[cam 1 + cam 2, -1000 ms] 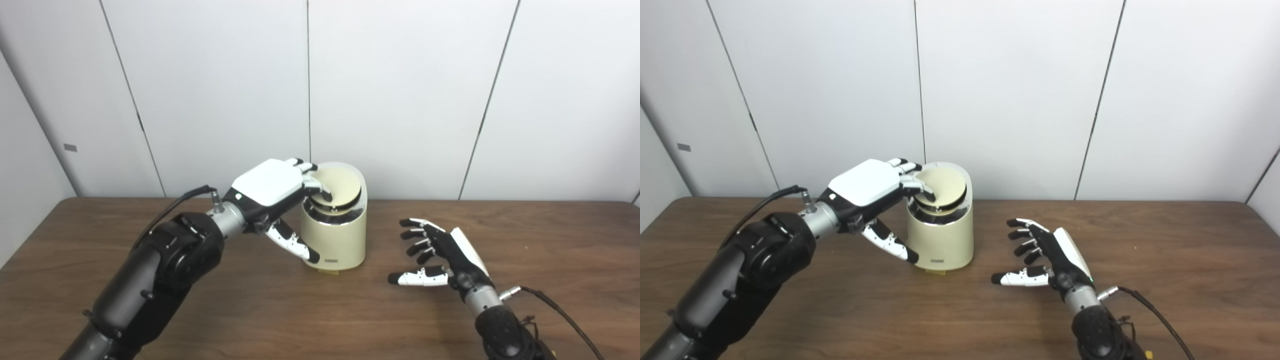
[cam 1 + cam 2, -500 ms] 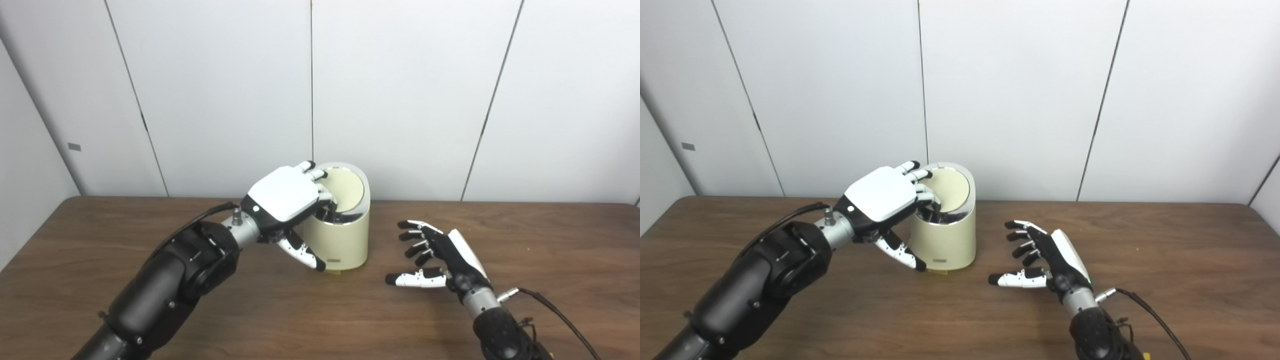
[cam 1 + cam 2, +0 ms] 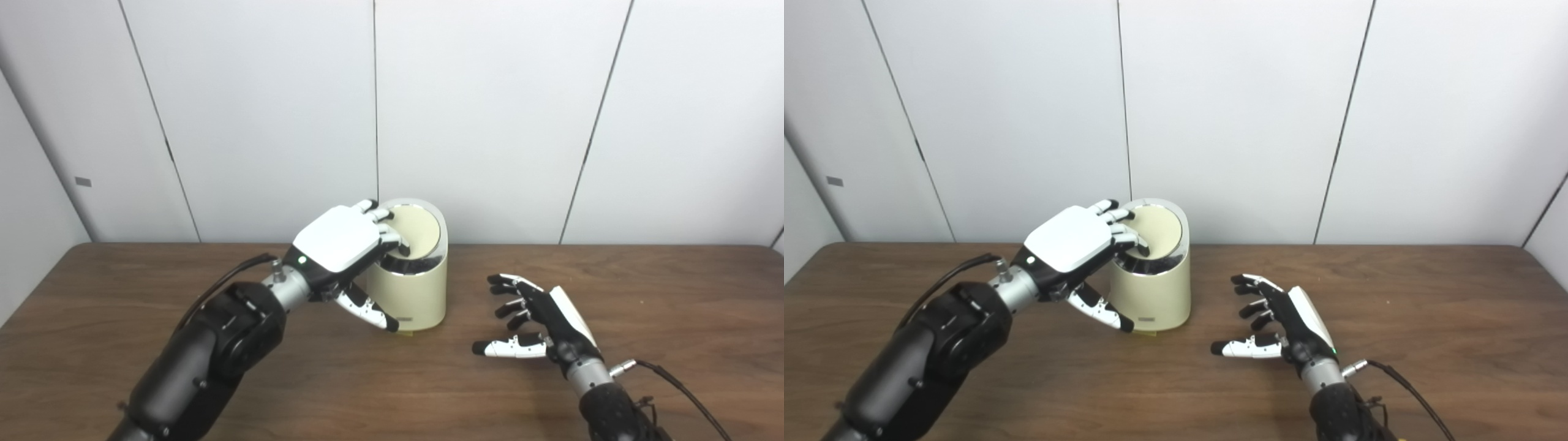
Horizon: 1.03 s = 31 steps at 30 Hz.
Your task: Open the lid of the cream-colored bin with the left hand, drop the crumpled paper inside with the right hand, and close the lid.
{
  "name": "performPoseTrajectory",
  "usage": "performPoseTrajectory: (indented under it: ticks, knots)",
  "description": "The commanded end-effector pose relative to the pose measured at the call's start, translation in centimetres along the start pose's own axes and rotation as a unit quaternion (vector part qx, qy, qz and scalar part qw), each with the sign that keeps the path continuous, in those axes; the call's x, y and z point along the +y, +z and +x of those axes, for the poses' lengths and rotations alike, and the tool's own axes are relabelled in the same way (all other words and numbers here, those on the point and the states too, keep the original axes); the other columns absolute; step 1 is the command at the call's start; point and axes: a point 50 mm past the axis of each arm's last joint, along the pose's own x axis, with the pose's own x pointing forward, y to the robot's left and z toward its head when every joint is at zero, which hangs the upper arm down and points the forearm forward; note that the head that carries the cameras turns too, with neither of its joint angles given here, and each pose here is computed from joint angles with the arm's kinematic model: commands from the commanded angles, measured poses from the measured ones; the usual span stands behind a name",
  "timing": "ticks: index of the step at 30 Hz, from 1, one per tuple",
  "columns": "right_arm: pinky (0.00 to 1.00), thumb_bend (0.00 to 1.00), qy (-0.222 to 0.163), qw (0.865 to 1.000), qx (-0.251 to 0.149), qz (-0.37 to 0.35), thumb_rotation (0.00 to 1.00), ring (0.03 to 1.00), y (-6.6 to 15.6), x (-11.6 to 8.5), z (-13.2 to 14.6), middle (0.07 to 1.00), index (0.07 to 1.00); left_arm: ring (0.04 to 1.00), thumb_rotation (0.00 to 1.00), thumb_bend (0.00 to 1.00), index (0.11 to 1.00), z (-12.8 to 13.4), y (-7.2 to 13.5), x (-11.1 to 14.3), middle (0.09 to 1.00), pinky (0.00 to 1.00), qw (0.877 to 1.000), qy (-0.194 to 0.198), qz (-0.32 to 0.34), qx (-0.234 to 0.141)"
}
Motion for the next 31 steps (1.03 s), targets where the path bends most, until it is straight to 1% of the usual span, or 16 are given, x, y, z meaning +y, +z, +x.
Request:
performPoseTrajectory:
  ticks: [1, 4, 6, 8, 10, 11, 12, 14, 15, 17, 19, 21, 25, 26, 29, 31]
  knots:
    - [0.52, 0.84, -0.022, 0.999, -0.031, -0.006, 0.2, 0.634, 1.4, -1.5, 1.0, 0.774, 0.799, 0.911, 0.46, 0.9, 0.799, 0.3, -0.8, 3.1, 0.813, 0.95, 0.994, 0.099, -0.038, 0.006]
    - [0.52, 0.83, -0.021, 0.999, -0.029, -0.009, 0.21, 0.629, 1.3, -1.6, 1.0, 0.773, 0.798, 0.894, 0.39, 0.83, 0.849, -0.5, -1.8, 3.0, 0.857, 0.82, 0.979, 0.176, -0.103, 0.027]
    - [0.51, 0.83, -0.022, 0.999, -0.026, -0.008, 0.21, 0.636, 1.2, -1.5, 1.0, 0.783, 0.801, 0.892, 0.36, 0.81, 0.878, -1.0, -2.3, 2.6, 0.891, 0.78, 0.965, 0.217, -0.139, 0.039]
    - [0.51, 0.83, -0.022, 0.999, -0.024, -0.008, 0.21, 0.637, 1.2, -1.5, 0.9, 0.785, 0.801, 0.901, 0.35, 0.79, 0.897, -1.4, -2.8, 2.1, 0.91, 0.8, 0.955, 0.241, -0.167, 0.053]
    - [0.51, 0.84, -0.023, 0.999, -0.024, -0.007, 0.21, 0.636, 1.2, -1.5, 0.9, 0.787, 0.801, 0.93, 0.35, 0.78, 0.908, -2.1, -3.2, 1.2, 0.923, 0.88, 0.941, 0.258, -0.21, 0.07]
    - [0.51, 0.84, -0.023, 0.999, -0.025, -0.006, 0.21, 0.636, 1.2, -1.6, 0.9, 0.79, 0.801, 0.936, 0.34, 0.78, 0.907, -2.5, -3.3, 0.6, 0.923, 0.9, 0.93, 0.266, -0.239, 0.08]
    - [0.52, 0.84, -0.024, 0.999, -0.027, -0.004, 0.22, 0.64, 1.1, -1.6, 0.9, 0.798, 0.805, 0.922, 0.32, 0.79, 0.895, -2.9, -3.3, -0.1, 0.917, 0.85, 0.919, 0.272, -0.272, 0.092]
    - [0.51, 0.85, -0.027, 0.999, -0.031, -0.001, 0.25, 0.636, 1.1, -1.7, 0.9, 0.798, 0.808, 0.886, 0.3, 0.8, 0.882, -3.8, -3.2, -1.5, 0.917, 0.74, 0.899, 0.275, -0.321, 0.115]
    - [0.51, 0.85, -0.028, 0.999, -0.036, 0.001, 0.26, 0.63, 1.1, -1.8, 0.9, 0.789, 0.808, 0.875, 0.32, 0.8, 0.889, -4.2, -3.1, -2.3, 0.921, 0.71, 0.891, 0.273, -0.341, 0.126]
    - [0.5, 0.85, -0.026, 0.999, -0.045, 0.007, 0.26, 0.626, 1.0, -1.8, 0.8, 0.78, 0.81, 0.873, 0.35, 0.8, 0.894, -4.9, -2.8, -3.7, 0.92, 0.7, 0.877, 0.266, -0.374, 0.142]
    - [0.51, 0.85, -0.019, 0.998, -0.049, 0.017, 0.22, 0.633, 0.8, -1.7, 0.6, 0.776, 0.815, 0.879, 0.37, 0.82, 0.91, -5.5, -2.4, -4.9, 0.918, 0.74, 0.865, 0.258, -0.404, 0.15]
    - [0.53, 0.86, -0.015, 0.998, -0.055, 0.025, 0.23, 0.647, 0.7, -1.4, 0.3, 0.788, 0.822, 0.876, 0.39, 0.84, 0.915, -6.1, -2.1, -6.1, 0.915, 0.75, 0.853, 0.251, -0.43, 0.157]
    - [0.54, 0.86, -0.015, 0.997, -0.061, 0.035, 0.25, 0.668, 0.3, -1.0, 0.0, 0.812, 0.824, 0.854, 0.42, 0.88, 0.923, -7.1, -1.8, -8.0, 0.901, 0.75, 0.835, 0.238, -0.468, 0.163]
    - [0.54, 0.86, -0.016, 0.997, -0.06, 0.036, 0.25, 0.671, 0.3, -1.0, -0.1, 0.815, 0.823, 0.843, 0.41, 0.89, 0.923, -7.4, -1.7, -8.5, 0.887, 0.75, 0.828, 0.237, -0.48, 0.167]
    - [0.54, 0.85, -0.017, 0.998, -0.057, 0.035, 0.24, 0.667, 0.1, -0.9, -0.3, 0.812, 0.823, 0.793, 0.37, 0.9, 0.922, -8.1, -1.5, -9.8, 0.834, 0.68, 0.808, 0.237, -0.51, 0.177]
    - [0.54, 0.85, -0.016, 0.998, -0.055, 0.035, 0.24, 0.663, -0.2, -0.9, -0.4, 0.809, 0.824, 0.776, 0.35, 0.89, 0.92, -8.6, -1.3, -10.6, 0.814, 0.66, 0.798, 0.233, -0.526, 0.179]
